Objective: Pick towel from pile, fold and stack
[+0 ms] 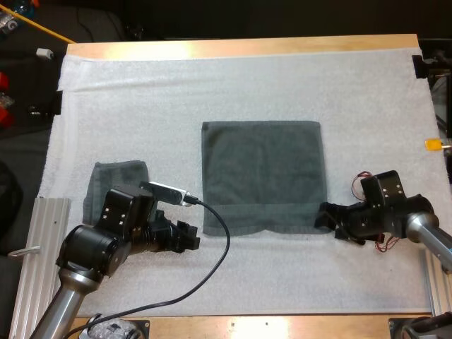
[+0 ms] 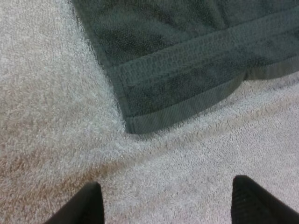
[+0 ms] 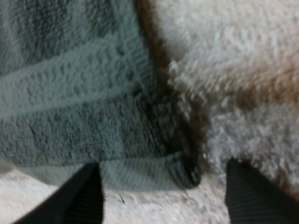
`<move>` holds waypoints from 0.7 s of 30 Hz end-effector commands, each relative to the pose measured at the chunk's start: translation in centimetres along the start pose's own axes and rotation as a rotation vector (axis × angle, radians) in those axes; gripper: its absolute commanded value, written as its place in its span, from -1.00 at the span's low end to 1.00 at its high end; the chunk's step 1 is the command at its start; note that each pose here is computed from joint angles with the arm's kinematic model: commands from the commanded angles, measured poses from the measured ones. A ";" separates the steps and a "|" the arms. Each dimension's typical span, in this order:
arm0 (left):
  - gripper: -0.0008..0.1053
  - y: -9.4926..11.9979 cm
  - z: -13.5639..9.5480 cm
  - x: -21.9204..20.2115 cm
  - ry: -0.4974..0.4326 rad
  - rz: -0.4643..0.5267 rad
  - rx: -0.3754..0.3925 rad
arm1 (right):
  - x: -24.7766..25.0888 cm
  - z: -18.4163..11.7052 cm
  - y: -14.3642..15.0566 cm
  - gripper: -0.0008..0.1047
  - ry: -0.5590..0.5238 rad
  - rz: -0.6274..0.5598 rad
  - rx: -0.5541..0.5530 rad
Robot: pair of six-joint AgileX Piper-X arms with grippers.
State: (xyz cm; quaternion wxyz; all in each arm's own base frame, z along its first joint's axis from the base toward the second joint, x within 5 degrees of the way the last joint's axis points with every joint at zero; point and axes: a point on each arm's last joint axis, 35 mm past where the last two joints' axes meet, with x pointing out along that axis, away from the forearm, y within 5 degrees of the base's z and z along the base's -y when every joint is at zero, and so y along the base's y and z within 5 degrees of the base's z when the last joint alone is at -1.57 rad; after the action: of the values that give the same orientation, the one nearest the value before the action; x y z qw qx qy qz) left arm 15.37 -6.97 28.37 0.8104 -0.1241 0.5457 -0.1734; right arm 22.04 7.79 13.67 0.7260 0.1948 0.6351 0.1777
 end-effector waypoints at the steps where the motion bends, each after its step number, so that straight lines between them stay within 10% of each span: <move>1: 0.07 0.0 0.0 -0.1 -0.005 -0.010 -0.009 | 0.2 0.2 0.1 -0.02 -0.003 0.028 0.009; 21: 0.07 0.0 0.0 -0.1 -0.005 -0.010 -0.009 | 0.9 0.1 -0.4 -0.46 0.022 -0.004 0.079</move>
State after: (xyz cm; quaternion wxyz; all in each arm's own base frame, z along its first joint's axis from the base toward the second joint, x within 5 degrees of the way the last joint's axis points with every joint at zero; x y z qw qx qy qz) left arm 15.37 -6.97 28.37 0.8104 -0.1241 0.5457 -0.1734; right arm 22.39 7.93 12.77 0.7135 0.2233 0.6451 0.1577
